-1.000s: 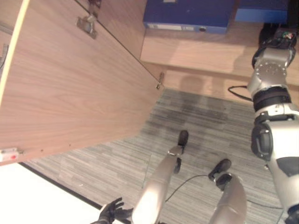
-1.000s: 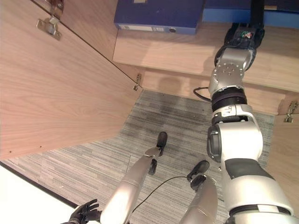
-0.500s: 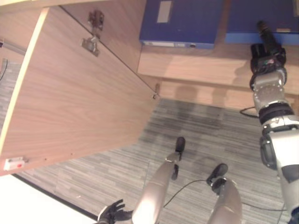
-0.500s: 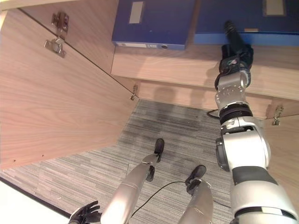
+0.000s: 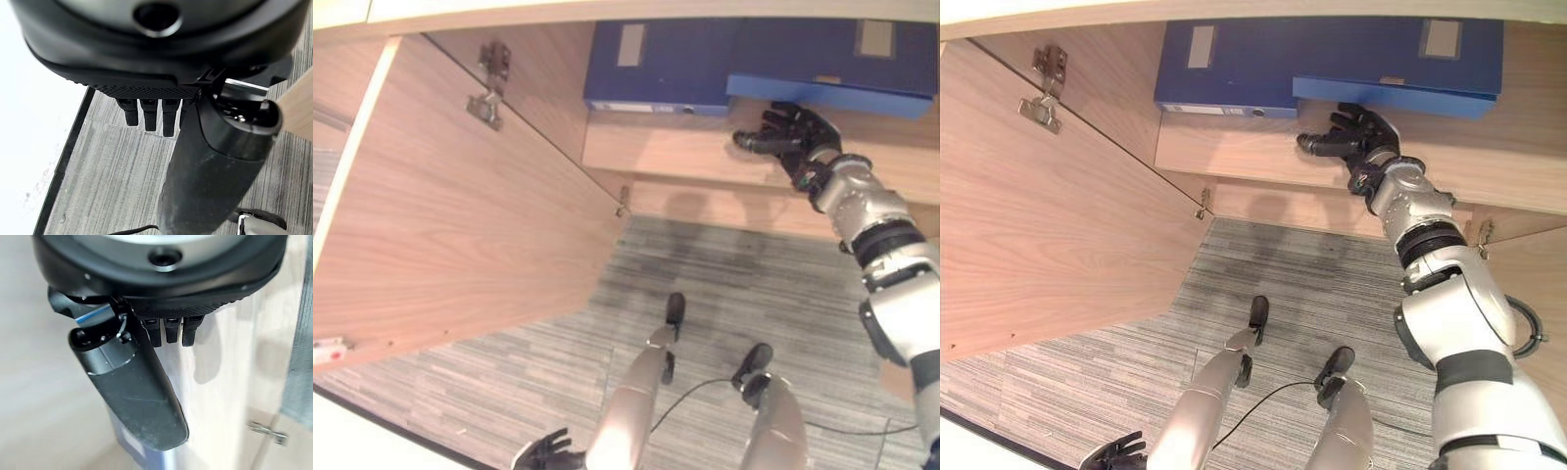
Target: Put the empty folder in the office cabinet
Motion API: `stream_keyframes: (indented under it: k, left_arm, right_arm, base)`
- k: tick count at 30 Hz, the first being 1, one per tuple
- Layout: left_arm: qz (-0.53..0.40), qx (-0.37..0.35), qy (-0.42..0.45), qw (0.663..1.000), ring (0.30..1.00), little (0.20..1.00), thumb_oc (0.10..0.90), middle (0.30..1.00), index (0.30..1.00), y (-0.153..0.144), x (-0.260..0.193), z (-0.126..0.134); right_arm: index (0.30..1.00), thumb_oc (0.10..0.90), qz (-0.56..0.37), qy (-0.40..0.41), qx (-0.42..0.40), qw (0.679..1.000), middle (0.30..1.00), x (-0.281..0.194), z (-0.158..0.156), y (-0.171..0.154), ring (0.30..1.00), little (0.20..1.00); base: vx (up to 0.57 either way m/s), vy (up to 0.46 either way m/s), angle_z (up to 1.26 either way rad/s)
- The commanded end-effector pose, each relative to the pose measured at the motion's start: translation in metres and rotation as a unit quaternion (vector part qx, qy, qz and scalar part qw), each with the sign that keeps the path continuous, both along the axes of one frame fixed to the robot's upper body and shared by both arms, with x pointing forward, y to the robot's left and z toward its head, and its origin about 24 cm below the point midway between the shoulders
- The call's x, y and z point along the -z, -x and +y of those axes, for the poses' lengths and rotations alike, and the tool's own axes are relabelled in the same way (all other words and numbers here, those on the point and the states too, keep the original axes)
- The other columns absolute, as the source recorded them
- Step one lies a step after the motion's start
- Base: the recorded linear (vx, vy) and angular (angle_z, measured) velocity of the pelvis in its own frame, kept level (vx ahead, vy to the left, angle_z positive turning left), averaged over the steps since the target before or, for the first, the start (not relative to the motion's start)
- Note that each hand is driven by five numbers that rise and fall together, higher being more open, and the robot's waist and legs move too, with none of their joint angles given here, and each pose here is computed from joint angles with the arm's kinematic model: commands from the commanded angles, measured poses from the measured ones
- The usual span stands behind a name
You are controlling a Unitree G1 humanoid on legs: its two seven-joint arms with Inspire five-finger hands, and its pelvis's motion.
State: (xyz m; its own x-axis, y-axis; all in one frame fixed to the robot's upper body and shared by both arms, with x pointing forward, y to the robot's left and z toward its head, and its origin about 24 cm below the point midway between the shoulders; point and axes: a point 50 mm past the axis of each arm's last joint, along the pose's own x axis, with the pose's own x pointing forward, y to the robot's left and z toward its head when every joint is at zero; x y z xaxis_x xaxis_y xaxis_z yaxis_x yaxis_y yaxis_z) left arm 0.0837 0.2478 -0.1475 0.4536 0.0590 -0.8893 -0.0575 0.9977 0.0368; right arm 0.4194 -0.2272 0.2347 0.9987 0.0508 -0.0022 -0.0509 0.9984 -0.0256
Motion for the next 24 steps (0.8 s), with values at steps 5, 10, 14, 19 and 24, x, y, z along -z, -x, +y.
stream_keyframes:
  k: [5, 10, 14, 19, 24]
  left_arm:
    - [0.11, -0.016, -0.075, 0.991, 0.9, 0.9, 0.8, 0.9, 0.9, 0.062, 0.001, 0.043]
    - [0.106, -0.01, -0.079, 0.991, 0.9, 0.9, 0.8, 0.9, 0.9, 0.061, 0.0, 0.044]
    - [0.1, -0.008, -0.081, 0.992, 0.9, 0.9, 0.8, 0.9, 0.9, 0.058, 0.0, 0.044]
    - [0.092, -0.01, -0.088, 0.992, 0.9, 0.9, 0.8, 0.9, 0.9, 0.049, 0.0, 0.045]
    - [0.085, -0.021, -0.079, 0.993, 0.9, 0.9, 0.8, 0.9, 0.9, 0.037, 0.004, 0.035]
  right_arm:
    - [0.9, 0.8, 0.028, 0.272, 0.005, 0.962, 0.9, -0.021, -0.029, 0.009, 0.9, 0.9]
    - [0.9, 0.8, 0.062, 0.406, 0.008, 0.912, 0.9, -0.022, -0.042, 0.014, 0.9, 0.9]
    - [0.9, 0.8, 0.093, 0.499, 0.023, 0.861, 0.9, -0.025, -0.053, 0.017, 0.9, 0.9]
    - [0.9, 0.8, 0.15, 0.563, 0.082, 0.809, 0.9, -0.029, -0.082, 0.025, 0.9, 0.9]
    - [0.9, 0.8, 0.12, 0.48, 0.172, 0.852, 0.9, -0.036, -0.111, 0.037, 0.9, 0.9]
  base:
    - [0.0, -0.007, 0.01]
    - [0.0, -0.017, 0.03]
    - [0.0, -0.022, 0.08]
    - [0.0, -0.008, 0.02]
    - [-0.01, -0.014, 0.03]
